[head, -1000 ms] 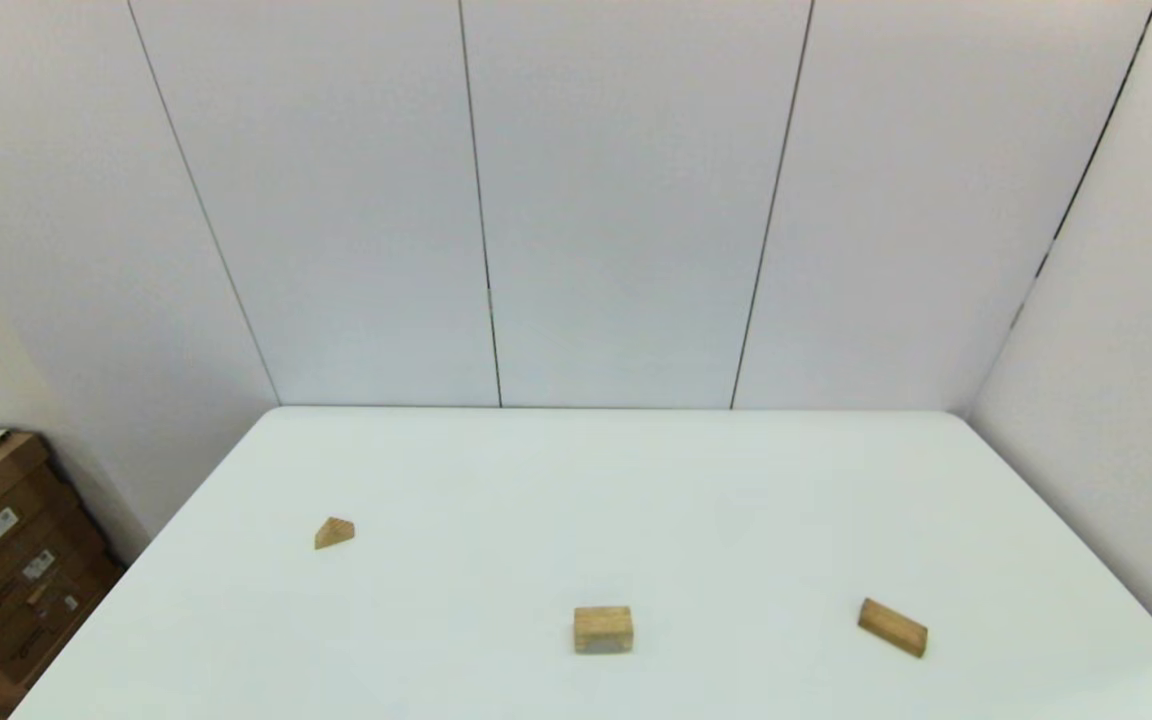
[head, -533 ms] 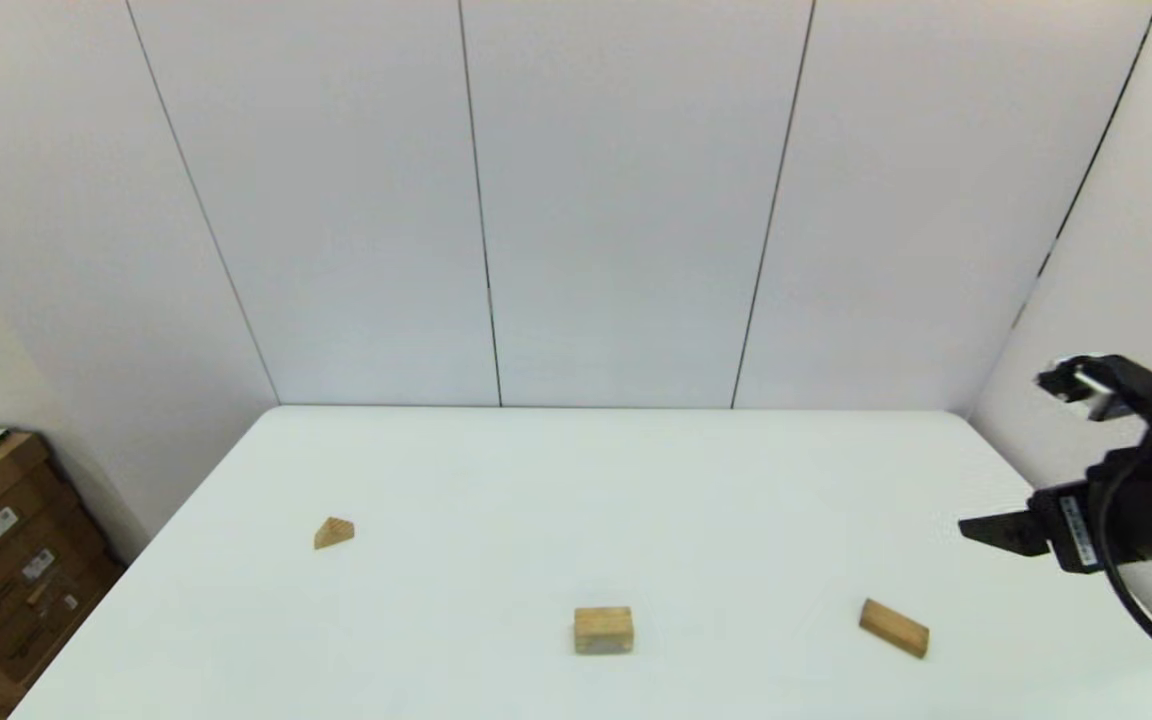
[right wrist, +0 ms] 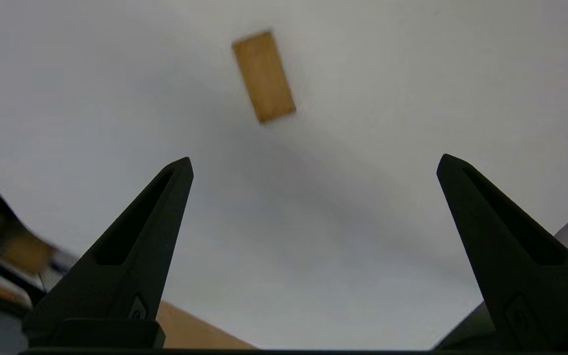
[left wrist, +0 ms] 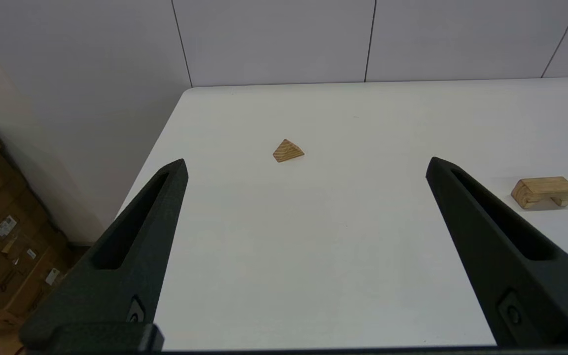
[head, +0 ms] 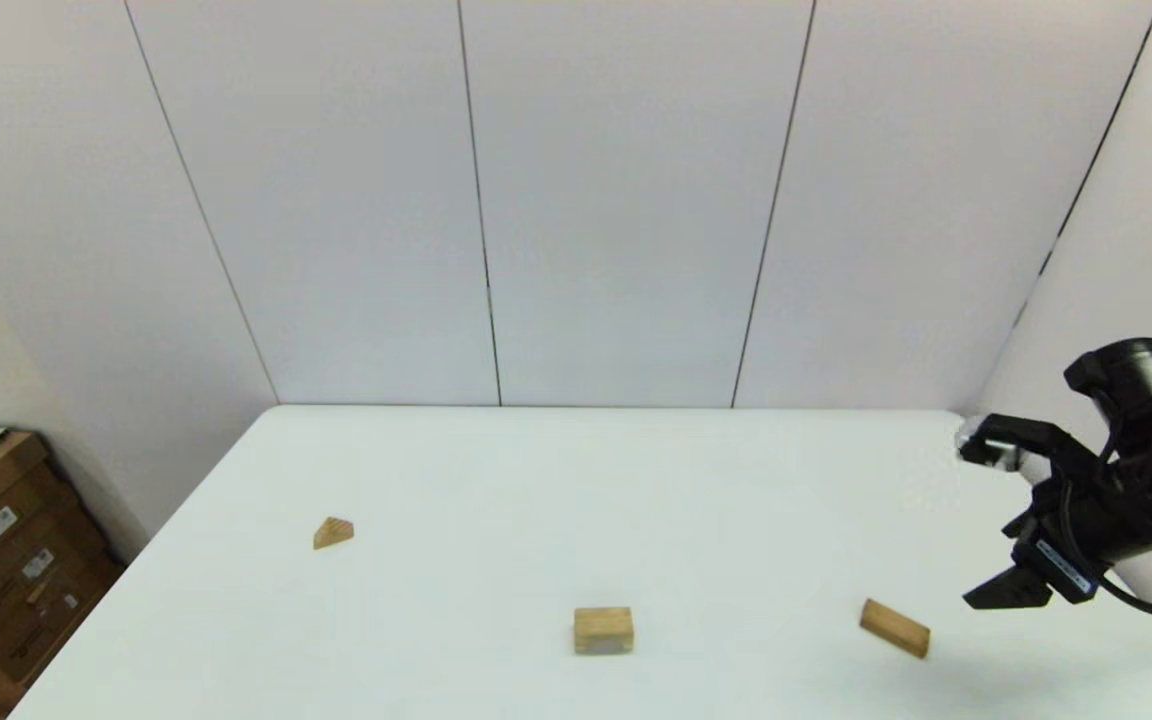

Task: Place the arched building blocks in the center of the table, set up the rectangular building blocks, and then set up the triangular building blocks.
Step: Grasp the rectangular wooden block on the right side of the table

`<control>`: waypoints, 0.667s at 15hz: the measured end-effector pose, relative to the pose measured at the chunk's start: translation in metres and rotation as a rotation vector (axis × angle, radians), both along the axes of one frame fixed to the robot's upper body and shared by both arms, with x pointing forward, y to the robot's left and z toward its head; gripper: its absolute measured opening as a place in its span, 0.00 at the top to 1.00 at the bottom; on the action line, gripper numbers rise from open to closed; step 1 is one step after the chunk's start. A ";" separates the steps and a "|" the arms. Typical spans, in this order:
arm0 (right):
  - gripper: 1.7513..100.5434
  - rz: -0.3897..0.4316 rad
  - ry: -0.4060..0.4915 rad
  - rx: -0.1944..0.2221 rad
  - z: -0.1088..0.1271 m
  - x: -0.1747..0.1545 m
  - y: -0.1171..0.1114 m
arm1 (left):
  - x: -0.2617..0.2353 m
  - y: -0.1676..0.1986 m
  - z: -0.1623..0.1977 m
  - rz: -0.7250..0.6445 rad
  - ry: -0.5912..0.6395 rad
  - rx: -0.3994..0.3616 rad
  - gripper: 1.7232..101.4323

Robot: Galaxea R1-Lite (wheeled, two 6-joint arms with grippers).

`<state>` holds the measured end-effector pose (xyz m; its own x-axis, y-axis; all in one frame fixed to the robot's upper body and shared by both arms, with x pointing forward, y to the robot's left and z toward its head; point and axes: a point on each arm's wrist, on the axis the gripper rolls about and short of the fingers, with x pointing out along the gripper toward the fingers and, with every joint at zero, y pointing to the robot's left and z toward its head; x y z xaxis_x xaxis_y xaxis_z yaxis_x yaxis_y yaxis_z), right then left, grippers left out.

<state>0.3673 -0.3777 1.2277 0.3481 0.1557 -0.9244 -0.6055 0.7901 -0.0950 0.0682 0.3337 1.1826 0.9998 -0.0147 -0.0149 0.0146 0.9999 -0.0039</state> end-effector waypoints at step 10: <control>0.03 0.251 0.146 -0.030 -0.054 0.021 0.032 | 0.000 0.000 0.000 -0.001 0.000 0.000 0.04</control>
